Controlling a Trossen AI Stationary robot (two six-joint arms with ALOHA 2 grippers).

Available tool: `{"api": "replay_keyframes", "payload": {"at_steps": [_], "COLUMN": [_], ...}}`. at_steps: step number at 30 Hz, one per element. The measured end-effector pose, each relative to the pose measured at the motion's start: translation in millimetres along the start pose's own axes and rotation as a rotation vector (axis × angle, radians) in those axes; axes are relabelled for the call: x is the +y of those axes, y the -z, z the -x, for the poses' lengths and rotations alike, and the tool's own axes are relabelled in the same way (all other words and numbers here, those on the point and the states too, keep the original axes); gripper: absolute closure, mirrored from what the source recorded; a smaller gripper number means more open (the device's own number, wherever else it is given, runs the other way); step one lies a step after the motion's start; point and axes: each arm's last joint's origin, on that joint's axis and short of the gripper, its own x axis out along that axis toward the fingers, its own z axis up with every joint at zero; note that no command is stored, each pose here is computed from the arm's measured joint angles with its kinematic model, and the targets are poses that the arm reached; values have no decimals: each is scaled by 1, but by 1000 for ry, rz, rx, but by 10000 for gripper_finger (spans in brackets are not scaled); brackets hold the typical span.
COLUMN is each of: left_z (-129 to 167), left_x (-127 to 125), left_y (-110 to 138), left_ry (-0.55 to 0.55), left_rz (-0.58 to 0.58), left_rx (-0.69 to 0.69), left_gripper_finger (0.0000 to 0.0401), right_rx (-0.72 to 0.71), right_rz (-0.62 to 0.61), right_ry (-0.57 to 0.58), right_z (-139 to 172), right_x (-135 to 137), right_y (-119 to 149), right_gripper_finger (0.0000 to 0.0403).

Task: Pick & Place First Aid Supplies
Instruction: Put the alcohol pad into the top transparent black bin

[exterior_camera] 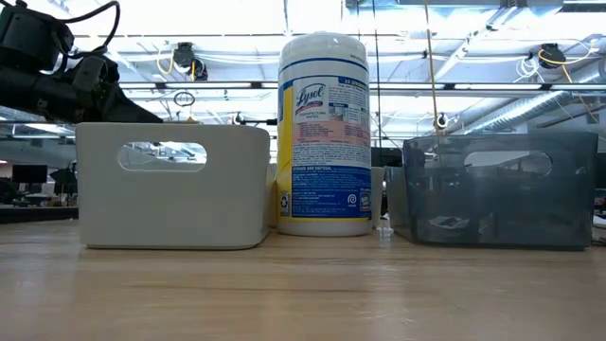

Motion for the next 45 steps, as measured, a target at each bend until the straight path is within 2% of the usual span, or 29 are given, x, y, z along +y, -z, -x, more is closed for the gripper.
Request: {"api": "replay_keyframes", "payload": {"at_steps": [3, 6, 13, 15, 20, 25, 37, 45], "left_z": [0, 0, 0, 0, 0, 0, 0, 0], "left_x": [0, 0, 0, 0, 0, 0, 0, 0], "left_y": [0, 0, 0, 0, 0, 0, 0, 0], "left_ry": [0, 0, 0, 0, 0, 0, 0, 0], "left_rz": [0, 0, 0, 0, 0, 0, 0, 0], "left_rx": [0, 0, 0, 0, 0, 0, 0, 0], "left_gripper_finger": [272, 272, 272, 272, 272, 272, 272, 272], "right_rx": [0, 0, -4, -9, -28, -45, 17, 8], "right_rz": [-3, -16, -19, -5, 15, 108, 197, 176], "right_ry": [12, 18, -6, -26, -84, -124, -109, -67], "right_z": [-3, -3, 0, 4, 33, 63, 116, 131], "right_x": [0, -1, 0, 0, -8, -22, -74, -112], "right_y": [0, 0, 0, 0, -2, -5, -12, -51], "right_gripper_finger": [197, 226, 366, 393, 393, 398, 401, 401]}}
